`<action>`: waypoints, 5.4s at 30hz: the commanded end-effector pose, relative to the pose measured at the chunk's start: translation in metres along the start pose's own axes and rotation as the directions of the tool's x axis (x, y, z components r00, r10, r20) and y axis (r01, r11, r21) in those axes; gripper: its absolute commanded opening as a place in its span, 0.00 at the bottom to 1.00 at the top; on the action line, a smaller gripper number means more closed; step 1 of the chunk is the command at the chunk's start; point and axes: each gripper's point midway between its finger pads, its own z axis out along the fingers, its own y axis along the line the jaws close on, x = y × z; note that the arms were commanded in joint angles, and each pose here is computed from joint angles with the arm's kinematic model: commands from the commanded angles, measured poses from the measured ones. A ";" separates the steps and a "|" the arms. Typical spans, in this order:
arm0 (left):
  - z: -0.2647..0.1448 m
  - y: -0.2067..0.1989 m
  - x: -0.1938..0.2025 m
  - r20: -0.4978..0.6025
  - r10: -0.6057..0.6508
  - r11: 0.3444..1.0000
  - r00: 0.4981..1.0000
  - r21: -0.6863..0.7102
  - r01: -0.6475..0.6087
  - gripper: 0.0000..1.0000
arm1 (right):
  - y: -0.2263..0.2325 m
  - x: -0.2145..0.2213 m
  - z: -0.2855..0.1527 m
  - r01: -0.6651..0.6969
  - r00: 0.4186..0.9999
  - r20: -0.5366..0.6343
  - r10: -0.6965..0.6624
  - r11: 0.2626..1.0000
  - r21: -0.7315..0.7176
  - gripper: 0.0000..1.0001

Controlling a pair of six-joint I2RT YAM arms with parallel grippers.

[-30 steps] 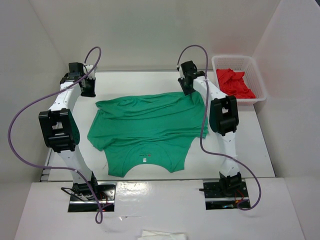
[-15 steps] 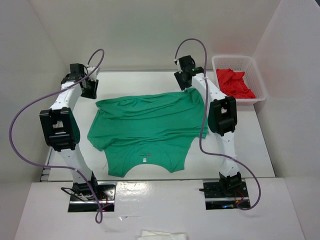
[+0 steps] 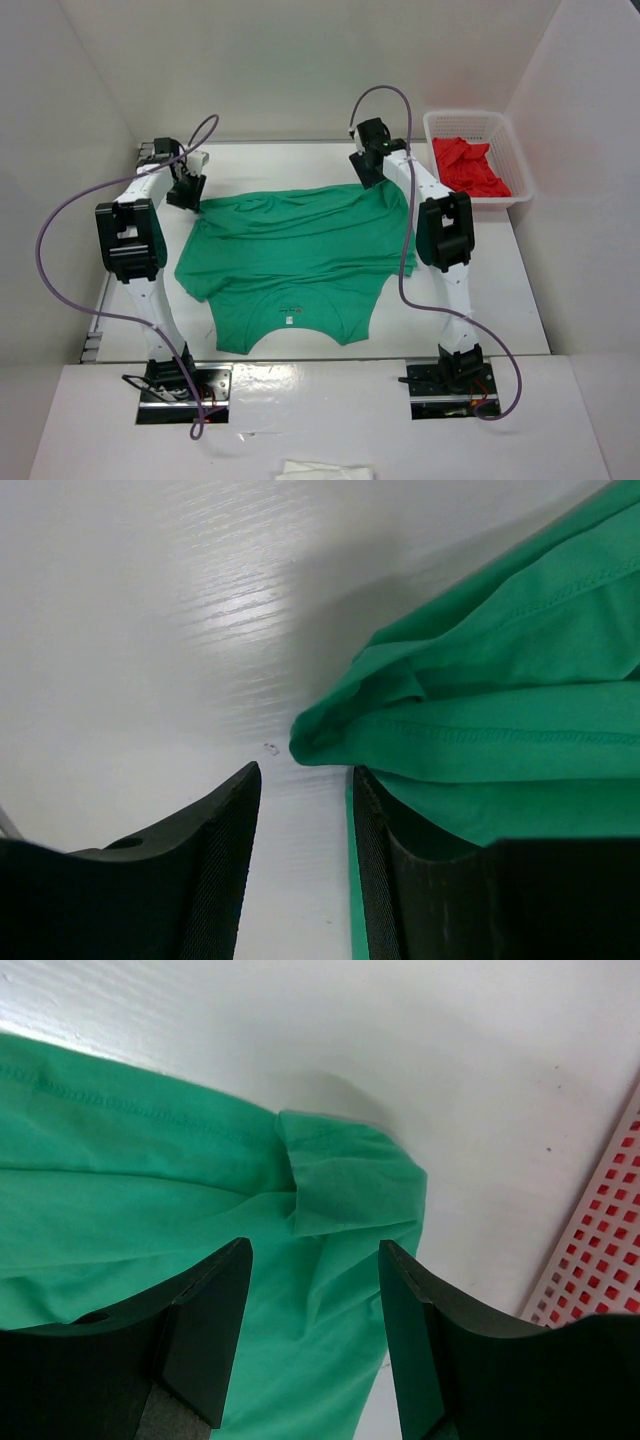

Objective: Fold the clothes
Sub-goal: Flatten the tank top out

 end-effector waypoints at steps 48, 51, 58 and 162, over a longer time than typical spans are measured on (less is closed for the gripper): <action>0.013 -0.002 -0.027 -0.136 -0.124 0.992 0.983 -0.033 0.121 0.56 | 0.004 -0.014 -0.040 0.011 0.995 0.101 -0.005 0.998 -0.059 0.62; 0.012 -0.003 -0.024 -0.149 -0.116 0.993 0.982 -0.029 0.112 0.54 | 0.004 -0.014 -0.040 0.011 0.995 0.101 -0.005 0.998 -0.059 0.62; 0.004 -0.003 -0.020 -0.169 -0.107 0.994 0.980 -0.032 0.103 0.54 | 0.004 -0.013 -0.042 0.011 0.995 0.101 -0.005 0.998 -0.059 0.62; -0.006 -0.010 -0.021 -0.119 -0.143 0.989 0.983 0.006 0.145 0.00 | 0.003 -0.016 0.037 0.306 0.952 -0.030 -0.305 0.950 0.066 0.62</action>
